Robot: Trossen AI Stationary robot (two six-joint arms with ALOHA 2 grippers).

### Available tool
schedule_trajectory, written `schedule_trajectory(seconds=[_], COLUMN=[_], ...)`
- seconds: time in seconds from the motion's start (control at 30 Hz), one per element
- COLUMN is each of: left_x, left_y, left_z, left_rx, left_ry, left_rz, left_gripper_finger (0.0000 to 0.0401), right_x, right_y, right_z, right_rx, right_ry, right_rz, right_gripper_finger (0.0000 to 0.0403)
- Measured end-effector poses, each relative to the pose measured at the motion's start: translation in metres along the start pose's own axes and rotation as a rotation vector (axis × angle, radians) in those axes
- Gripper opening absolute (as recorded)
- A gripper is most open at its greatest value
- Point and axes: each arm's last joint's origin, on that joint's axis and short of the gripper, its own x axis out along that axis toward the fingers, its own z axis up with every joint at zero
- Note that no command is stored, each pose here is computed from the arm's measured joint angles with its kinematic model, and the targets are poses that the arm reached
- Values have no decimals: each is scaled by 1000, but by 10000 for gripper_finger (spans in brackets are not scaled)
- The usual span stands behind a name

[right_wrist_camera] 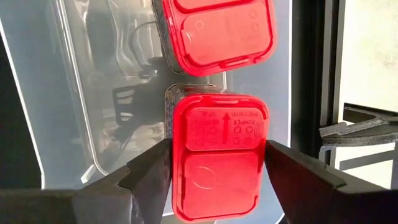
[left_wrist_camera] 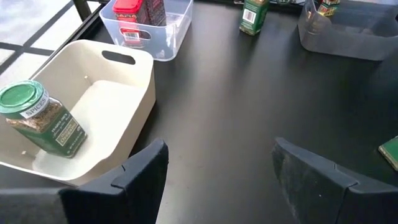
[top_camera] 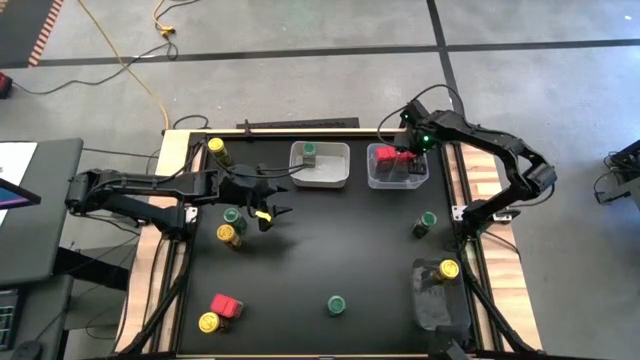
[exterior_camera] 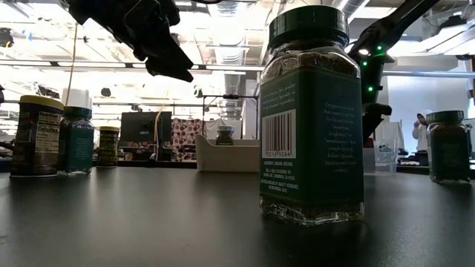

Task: Sort spices by type
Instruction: Put the top red seasoning can into the transparent bin

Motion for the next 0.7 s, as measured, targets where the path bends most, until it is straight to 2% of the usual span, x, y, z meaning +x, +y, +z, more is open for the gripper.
schedule_trajectory(seconds=[0.33, 0.7], left_x=[0, 0], left_y=[0, 0], left_z=[0, 0], left_rx=[-2, 8], left_ry=[0, 0], left_rz=[0, 0], left_gripper_finger=[272, 272], right_x=[-2, -27], right_y=[0, 3], right_z=[-1, -5], right_rx=[0, 5], right_ry=[10, -51], right_rz=[-12, -87], right_gripper_finger=[282, 282])
